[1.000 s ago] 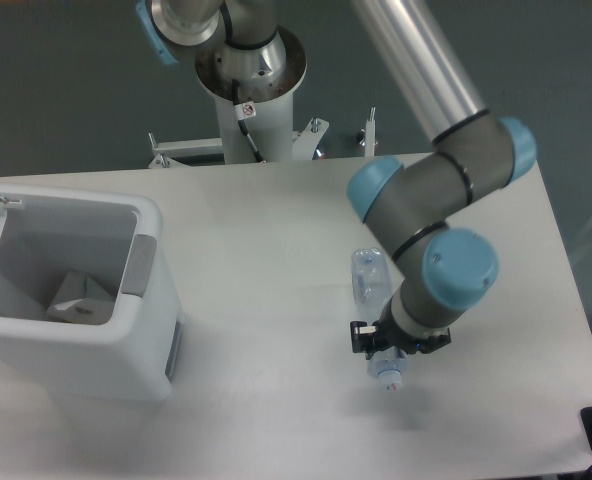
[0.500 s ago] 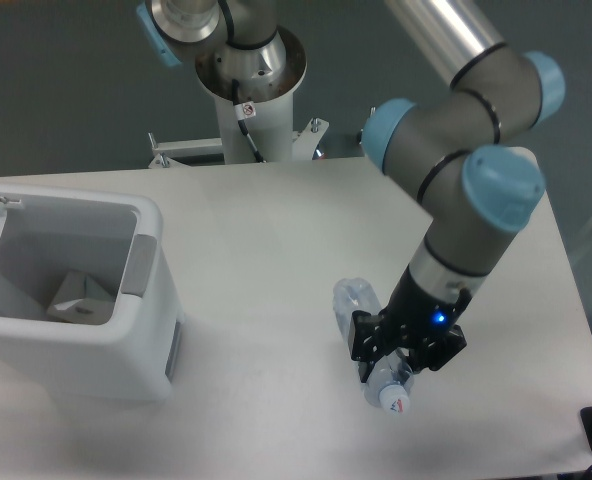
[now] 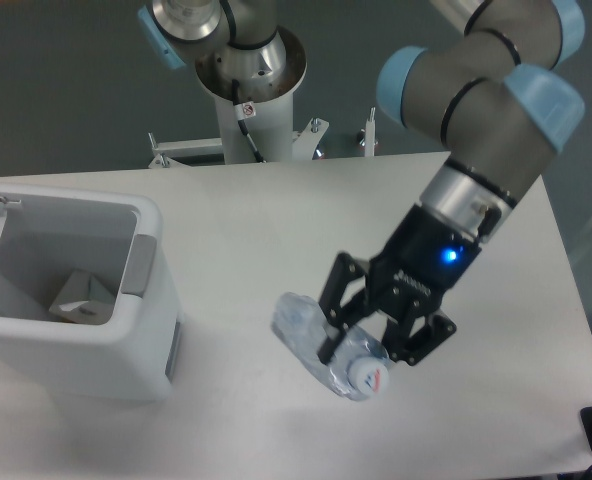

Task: Place the trash in the trash can
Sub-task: 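Lift the bottle and carry it over the bin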

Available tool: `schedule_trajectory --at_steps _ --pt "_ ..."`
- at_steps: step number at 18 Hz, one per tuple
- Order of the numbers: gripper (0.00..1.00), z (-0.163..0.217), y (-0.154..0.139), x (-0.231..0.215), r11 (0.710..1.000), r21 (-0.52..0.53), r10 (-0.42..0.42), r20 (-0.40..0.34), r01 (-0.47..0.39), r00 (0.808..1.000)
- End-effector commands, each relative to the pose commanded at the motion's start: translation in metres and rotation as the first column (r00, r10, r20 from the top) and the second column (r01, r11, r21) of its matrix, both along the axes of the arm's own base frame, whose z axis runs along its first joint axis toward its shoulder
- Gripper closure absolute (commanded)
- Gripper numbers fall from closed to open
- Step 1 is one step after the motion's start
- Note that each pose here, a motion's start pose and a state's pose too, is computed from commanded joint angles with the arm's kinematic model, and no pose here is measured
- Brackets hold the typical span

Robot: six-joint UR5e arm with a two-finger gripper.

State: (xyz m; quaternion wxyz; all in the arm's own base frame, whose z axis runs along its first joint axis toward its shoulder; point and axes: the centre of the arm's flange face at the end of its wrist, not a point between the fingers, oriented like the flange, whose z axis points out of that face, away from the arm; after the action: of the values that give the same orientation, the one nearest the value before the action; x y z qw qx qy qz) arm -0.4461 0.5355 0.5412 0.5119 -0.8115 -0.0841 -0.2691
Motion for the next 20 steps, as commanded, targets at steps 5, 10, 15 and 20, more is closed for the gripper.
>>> schedule_trajectory --at_steps 5,10,15,20 --pt "0.63 0.045 0.01 0.047 0.989 0.121 -0.081 -0.066 0.089 0.995" --pt "0.63 0.068 0.03 0.115 0.971 0.15 -0.176 -0.094 0.188 0.98" --pt "0.6 0.053 0.057 0.167 0.961 0.111 -0.236 -0.134 0.251 0.962" --pt "0.5 0.023 0.082 0.21 0.946 0.074 -0.309 -0.098 0.316 0.946"
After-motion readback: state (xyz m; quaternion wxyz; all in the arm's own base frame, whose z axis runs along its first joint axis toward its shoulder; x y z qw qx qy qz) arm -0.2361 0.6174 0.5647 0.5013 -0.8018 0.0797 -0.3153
